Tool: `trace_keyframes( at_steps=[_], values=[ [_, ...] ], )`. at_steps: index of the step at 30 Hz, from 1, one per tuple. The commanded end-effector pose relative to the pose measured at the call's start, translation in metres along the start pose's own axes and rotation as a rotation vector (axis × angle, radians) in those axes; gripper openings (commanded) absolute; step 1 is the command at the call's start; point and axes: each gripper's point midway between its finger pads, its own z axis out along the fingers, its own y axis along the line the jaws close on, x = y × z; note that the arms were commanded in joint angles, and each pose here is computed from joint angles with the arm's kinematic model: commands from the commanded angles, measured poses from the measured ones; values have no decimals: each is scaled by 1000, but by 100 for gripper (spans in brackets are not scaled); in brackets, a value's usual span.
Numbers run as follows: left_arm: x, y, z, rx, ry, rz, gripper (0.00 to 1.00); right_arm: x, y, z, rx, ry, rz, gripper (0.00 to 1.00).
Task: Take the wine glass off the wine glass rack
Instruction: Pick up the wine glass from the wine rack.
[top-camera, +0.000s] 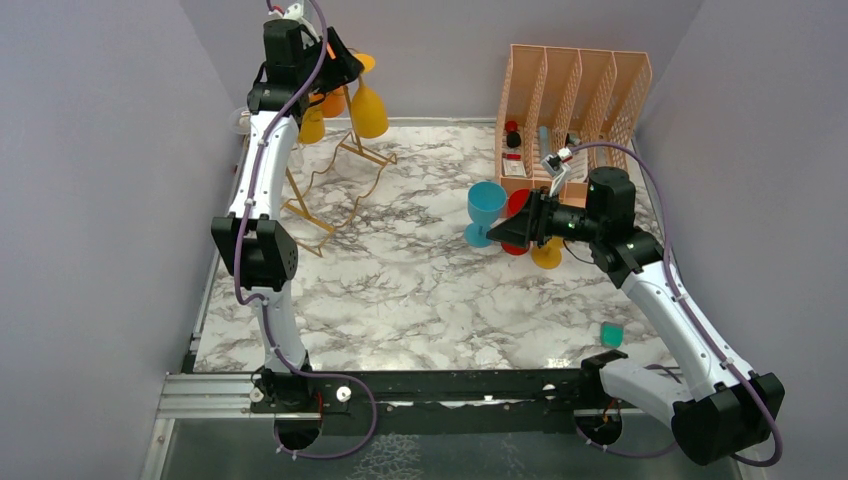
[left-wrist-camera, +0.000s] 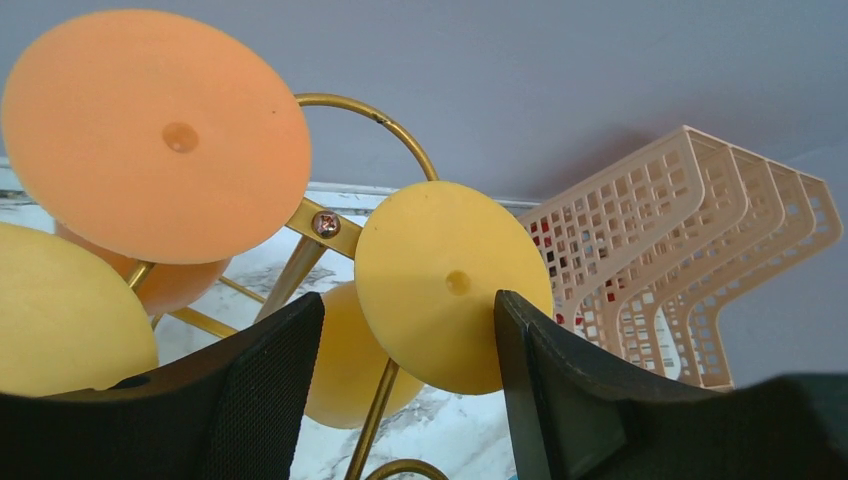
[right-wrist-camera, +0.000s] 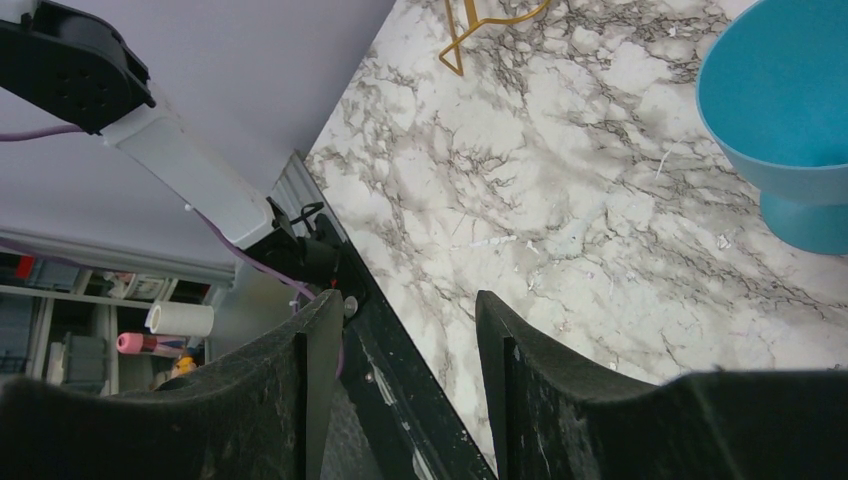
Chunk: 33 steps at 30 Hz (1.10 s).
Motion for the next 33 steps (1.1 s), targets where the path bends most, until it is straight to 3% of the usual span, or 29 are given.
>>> trace_keyframes(
  at_steps=[1, 22, 33],
  values=[
    [-11, -9, 0, 43, -21, -24, 63, 3, 4, -1, -32, 6, -14, 55],
    [-20, -18, -13, 53, -53, -80, 19, 1, 8, -2, -46, 1, -1, 55],
    [-27, -30, -18, 112, -74, -134, 3, 0, 10, -3, -47, -3, 10, 55]
  ],
)
